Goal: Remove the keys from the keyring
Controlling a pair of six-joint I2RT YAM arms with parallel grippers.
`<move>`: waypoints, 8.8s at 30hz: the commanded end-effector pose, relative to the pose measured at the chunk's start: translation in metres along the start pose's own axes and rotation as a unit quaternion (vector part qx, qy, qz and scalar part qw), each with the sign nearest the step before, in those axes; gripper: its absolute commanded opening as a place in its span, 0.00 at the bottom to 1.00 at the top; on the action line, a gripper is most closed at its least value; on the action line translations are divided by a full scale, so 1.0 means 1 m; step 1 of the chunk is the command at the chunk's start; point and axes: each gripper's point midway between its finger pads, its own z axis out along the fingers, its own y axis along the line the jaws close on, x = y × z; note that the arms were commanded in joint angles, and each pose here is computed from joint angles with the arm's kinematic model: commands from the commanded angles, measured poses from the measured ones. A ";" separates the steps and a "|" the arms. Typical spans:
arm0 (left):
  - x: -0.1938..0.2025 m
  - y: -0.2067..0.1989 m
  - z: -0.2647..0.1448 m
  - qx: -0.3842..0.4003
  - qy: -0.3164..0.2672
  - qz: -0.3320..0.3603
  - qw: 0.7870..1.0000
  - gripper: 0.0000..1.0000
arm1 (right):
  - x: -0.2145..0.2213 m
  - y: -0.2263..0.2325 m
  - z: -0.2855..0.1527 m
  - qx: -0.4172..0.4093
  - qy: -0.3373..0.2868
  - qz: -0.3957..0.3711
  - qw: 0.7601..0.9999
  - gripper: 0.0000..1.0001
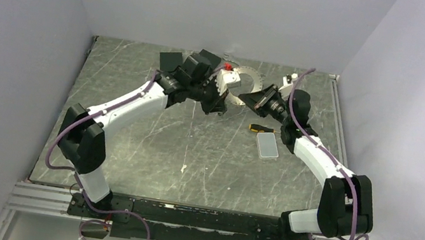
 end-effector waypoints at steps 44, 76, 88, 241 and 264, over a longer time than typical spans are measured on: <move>0.079 0.007 -0.056 0.096 0.187 0.097 0.973 0.00 | 0.019 -0.012 -0.014 -0.043 0.044 -0.274 0.960 0.67; 0.034 -0.046 -0.101 0.152 0.119 0.492 0.849 0.00 | 0.019 0.059 -0.047 -0.206 0.063 -0.478 0.851 0.84; -0.004 -0.066 -0.106 0.105 -0.015 0.652 0.751 0.00 | 0.088 0.064 -0.064 -0.322 0.140 -0.508 0.787 0.62; -0.017 -0.139 -0.126 0.076 -0.228 0.781 0.576 0.00 | 0.192 0.127 -0.094 -0.518 0.182 -0.461 0.697 0.33; -0.016 -0.142 -0.128 0.086 -0.232 0.776 0.580 0.00 | 0.202 0.121 -0.089 -0.517 0.186 -0.463 0.696 0.45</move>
